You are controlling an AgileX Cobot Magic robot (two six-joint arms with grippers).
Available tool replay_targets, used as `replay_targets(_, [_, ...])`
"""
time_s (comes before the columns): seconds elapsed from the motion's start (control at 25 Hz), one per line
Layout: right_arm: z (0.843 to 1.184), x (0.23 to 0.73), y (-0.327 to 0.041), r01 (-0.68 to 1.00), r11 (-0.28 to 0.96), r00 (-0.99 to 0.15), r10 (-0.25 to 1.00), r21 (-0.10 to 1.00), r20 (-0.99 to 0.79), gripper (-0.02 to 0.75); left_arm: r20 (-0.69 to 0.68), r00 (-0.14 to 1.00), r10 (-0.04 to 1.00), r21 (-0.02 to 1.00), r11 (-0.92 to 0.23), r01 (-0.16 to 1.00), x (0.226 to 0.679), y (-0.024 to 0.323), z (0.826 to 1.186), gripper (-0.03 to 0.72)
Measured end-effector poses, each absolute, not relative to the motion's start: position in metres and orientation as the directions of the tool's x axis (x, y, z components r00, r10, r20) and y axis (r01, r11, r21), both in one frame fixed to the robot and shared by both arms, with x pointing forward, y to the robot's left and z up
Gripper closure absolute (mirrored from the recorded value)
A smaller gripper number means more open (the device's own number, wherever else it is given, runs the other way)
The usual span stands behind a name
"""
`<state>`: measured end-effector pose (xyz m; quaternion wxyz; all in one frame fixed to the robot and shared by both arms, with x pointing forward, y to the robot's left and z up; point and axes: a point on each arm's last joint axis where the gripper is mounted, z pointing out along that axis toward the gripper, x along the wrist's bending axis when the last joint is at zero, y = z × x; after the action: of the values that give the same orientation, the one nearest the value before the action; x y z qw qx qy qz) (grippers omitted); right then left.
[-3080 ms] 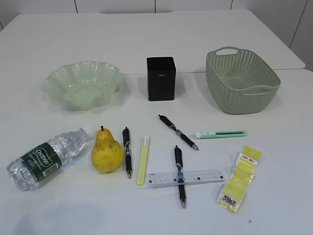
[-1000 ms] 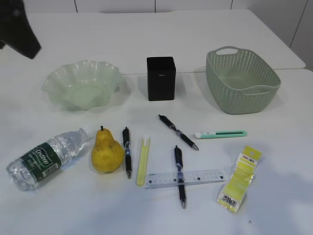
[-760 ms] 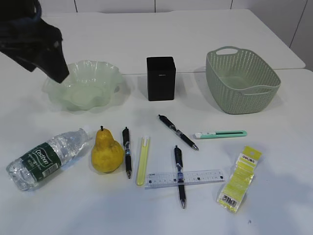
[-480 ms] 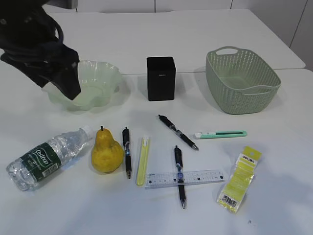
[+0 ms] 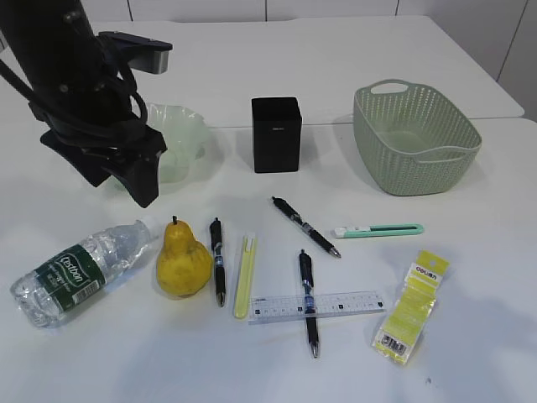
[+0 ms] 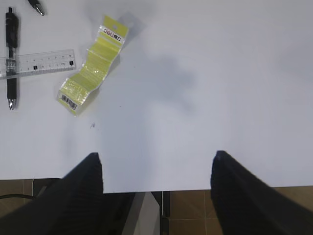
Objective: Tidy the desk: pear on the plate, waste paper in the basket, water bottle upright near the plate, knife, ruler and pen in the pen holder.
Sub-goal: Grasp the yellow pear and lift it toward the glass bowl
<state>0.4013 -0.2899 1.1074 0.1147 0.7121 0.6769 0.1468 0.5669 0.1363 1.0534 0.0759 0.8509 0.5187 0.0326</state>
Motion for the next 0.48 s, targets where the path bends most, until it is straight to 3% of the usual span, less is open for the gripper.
replay_targets(0.48, [1.1074, 0.4013, -0.2899, 0.93, -0.057, 0.04, 0.998, 0.362, 0.054, 0.201, -0.074, 0.461, 0.884, 0.159, -0.446, 0.881, 0.5636, 0.1282, 1.052, 0.151])
